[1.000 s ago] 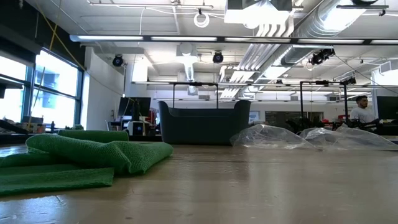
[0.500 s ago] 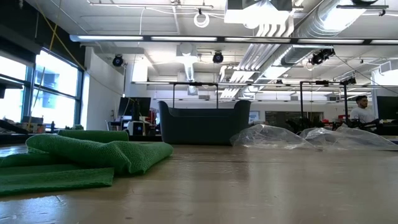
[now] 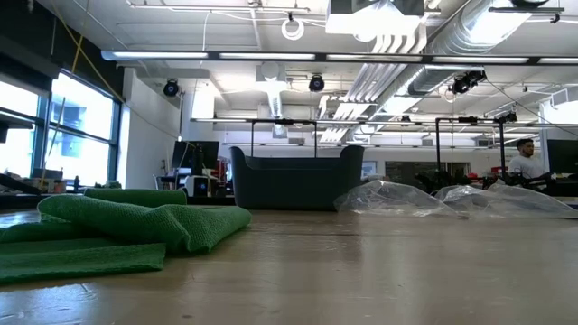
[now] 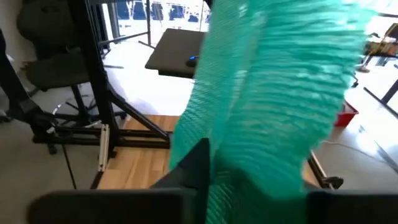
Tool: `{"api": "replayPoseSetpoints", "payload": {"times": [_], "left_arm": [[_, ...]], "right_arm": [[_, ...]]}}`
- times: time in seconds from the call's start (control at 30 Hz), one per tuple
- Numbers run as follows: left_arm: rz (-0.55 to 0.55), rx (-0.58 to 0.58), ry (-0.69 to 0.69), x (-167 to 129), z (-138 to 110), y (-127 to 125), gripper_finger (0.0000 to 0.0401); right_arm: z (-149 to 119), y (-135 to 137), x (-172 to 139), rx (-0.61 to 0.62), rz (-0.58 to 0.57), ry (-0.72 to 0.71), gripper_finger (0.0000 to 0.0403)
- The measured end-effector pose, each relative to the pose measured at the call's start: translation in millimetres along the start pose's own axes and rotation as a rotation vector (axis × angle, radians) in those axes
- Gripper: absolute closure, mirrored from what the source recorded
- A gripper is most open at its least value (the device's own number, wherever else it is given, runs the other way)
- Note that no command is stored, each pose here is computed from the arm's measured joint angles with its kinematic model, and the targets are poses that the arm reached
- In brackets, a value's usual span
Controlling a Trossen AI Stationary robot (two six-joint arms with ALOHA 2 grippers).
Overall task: Roll bandage
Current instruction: Roll the blue bandage
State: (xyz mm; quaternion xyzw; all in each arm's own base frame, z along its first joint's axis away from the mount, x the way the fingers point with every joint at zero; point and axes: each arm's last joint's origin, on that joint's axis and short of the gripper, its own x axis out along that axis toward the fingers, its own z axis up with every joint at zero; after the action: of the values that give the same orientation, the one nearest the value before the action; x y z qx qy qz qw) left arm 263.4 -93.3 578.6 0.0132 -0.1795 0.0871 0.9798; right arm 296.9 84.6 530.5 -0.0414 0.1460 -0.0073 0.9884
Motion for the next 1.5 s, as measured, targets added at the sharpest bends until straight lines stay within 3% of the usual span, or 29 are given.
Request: {"api": "replayPoseSetpoints", "payload": {"times": [0.23, 0.43, 0.67, 0.8, 0.97, 1.07, 1.23, 1.37, 1.5], "left_arm": [[-0.041, -0.047, 0.059, 3.8, -11.3, -7.5, 0.0396], [-0.026, -0.074, 0.061, 12.9, -20.8, -12.2, 0.0396], [-0.017, -0.102, 0.009, 20.8, -23.8, -15.7, 0.0396], [-0.134, -0.117, -0.038, 19.5, -19.0, -17.6, 0.0396], [-0.344, -0.113, -0.085, 16.7, -13.6, -17.6, 0.0396], [-0.414, -0.094, -0.098, 13.8, -10.1, -15.0, 0.0396], [-0.409, -0.111, -0.066, 13.7, -9.6, -5.1, 0.0396], [-0.392, -0.098, -0.051, 11.8, -7.5, 1.8, 0.0396], [-0.293, -0.121, -0.016, 15.4, -11.1, 7.8, 0.0396]], "right_arm": [[-1.9, -12.8, -21.4, 0.022, -0.079, 0.037, 0.026], [-0.3, -22.4, -50.5, 0.003, -0.091, 0.03, 0.0254], [1.6, -21.7, -58.1, -0.096, 0.016, 0.011, 0.0254], [-0.5, -18.4, -46.7, -0.1, 0.027, 0.033, 0.0252], [-1.5, -13.9, -21.1, 0.003, 0.01, 0.036, 0.0229], [-1.6, -10.4, -15.7, 0.032, 0.005, 0.034, 0.0212], [-12.3, -7.8, -19.2, 0.177, -0.13, 0.121, 0.021], [-22.1, 3.1, -25.4, 0.238, -0.127, 0.208, 0.021], [-29.3, 23.6, -30.0, 0.248, -0.146, 0.248, 0.0211]]}}
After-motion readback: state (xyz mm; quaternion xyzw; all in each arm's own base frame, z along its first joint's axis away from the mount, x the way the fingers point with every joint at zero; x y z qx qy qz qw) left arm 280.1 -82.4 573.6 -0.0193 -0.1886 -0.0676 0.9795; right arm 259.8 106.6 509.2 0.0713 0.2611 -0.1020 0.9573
